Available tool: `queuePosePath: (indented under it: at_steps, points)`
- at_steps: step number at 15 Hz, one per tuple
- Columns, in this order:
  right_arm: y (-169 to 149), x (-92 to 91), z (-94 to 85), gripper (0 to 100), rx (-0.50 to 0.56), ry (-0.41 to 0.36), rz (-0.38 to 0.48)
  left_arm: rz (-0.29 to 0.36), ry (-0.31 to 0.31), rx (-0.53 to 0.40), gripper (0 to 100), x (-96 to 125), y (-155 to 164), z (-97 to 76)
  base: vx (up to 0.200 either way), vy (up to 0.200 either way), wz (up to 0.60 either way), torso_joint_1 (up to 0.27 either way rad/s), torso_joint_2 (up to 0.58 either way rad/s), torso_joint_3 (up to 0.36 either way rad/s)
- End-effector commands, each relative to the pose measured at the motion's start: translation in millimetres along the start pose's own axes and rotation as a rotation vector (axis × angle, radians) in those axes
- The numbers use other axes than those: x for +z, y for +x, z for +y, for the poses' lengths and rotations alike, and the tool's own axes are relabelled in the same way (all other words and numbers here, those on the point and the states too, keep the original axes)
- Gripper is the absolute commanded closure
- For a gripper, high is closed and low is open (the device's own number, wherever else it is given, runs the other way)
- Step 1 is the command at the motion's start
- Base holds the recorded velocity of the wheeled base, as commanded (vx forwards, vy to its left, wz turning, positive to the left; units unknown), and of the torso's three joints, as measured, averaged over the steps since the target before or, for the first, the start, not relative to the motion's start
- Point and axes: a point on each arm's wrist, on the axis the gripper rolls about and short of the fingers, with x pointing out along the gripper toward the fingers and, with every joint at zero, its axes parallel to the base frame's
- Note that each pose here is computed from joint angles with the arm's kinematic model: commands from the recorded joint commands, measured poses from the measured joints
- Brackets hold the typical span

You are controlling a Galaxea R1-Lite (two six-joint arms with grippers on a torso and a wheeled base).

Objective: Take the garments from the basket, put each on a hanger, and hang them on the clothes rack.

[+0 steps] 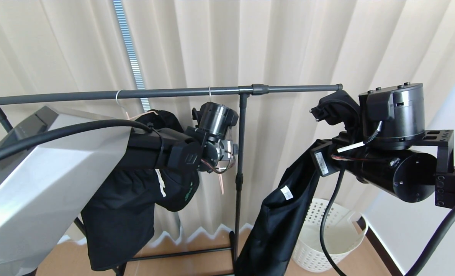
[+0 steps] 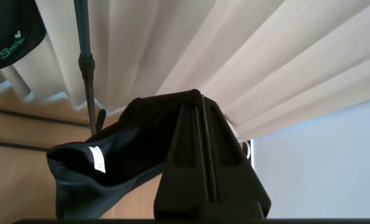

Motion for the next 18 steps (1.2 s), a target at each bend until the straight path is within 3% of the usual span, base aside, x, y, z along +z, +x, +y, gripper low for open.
queuePosePath:
  at_steps: [1,3,4,13,16,18]
  points:
    - [3.1,-1.2,2.4,100,0.001,-0.003,0.003,0.007,0.002,0.006,0,-4.3,9.5,-2.0,0.0,0.0,0.0,0.0,0.0,0.0]
    - [4.3,-1.3,3.3,100,-0.001,-0.001,-0.001,0.007,0.002,0.006,0,-5.0,10.6,-2.3,0.0,0.0,0.0,0.0,0.0,0.0]
    - [5.6,-2.1,4.2,100,-0.001,-0.002,0.0,0.003,-0.011,0.011,100,-2.9,12.2,0.3,0.0,0.0,0.0,0.0,0.0,0.0]
    - [5.7,-2.9,4.4,100,0.001,-0.003,0.003,-0.003,-0.024,0.017,100,3.1,7.1,6.1,0.0,0.0,0.0,0.0,0.0,0.0]
    - [5.1,-2.6,4.5,100,0.002,-0.003,0.001,-0.024,-0.024,0.005,100,16.3,-26.3,19.5,0.0,0.0,0.0,0.0,0.0,0.0]
    - [4.7,-2.6,4.3,100,0.002,-0.001,0.0,-0.023,0.011,-0.013,100,16.1,-52.4,26.8,0.0,0.0,0.0,0.0,0.0,0.0]
